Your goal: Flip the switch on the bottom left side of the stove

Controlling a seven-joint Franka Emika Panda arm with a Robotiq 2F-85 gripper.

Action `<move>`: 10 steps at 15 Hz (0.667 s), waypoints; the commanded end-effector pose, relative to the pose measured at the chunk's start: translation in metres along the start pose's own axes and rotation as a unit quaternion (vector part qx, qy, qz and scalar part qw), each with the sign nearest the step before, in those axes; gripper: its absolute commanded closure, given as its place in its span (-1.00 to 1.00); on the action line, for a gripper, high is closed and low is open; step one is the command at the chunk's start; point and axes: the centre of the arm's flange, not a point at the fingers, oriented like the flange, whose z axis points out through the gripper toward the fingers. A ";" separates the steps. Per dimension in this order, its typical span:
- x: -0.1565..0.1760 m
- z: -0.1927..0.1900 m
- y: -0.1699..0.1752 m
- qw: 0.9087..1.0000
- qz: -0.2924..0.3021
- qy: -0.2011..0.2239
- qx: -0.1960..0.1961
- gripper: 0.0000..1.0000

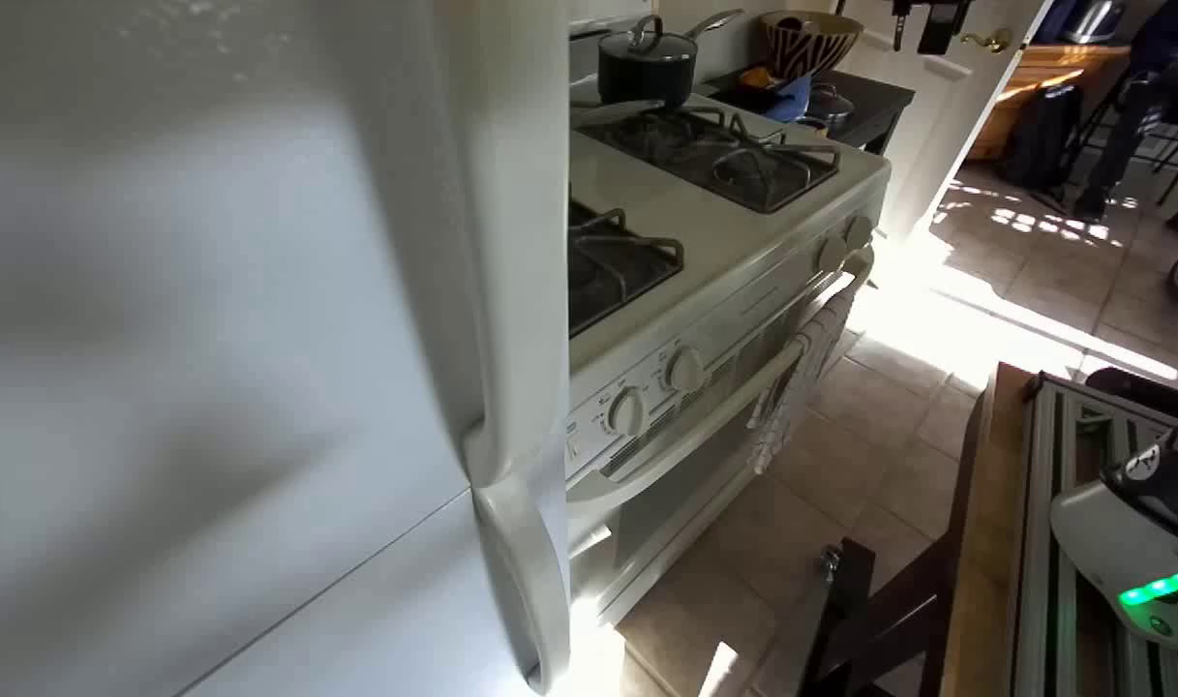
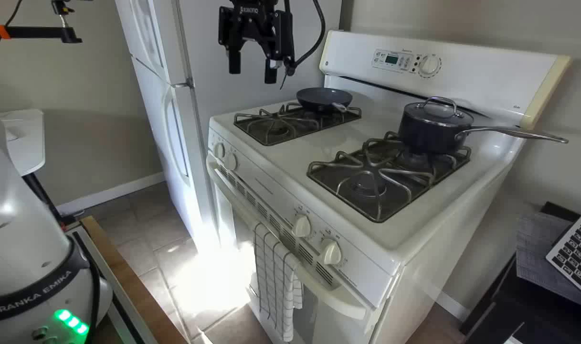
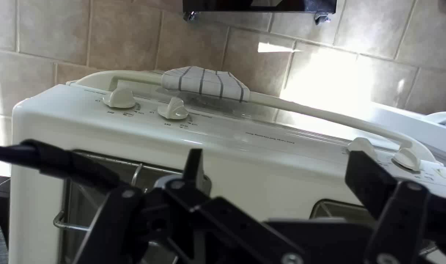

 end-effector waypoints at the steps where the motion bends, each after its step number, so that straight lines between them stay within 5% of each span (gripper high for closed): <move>1: 0.000 0.000 0.000 1.000 0.000 0.000 0.000 -1.00; 6: 0.000 0.000 0.000 1.000 0.000 0.000 0.000 -1.00; 10: -0.028 0.032 -0.018 0.999 -0.004 -0.015 0.053 -1.00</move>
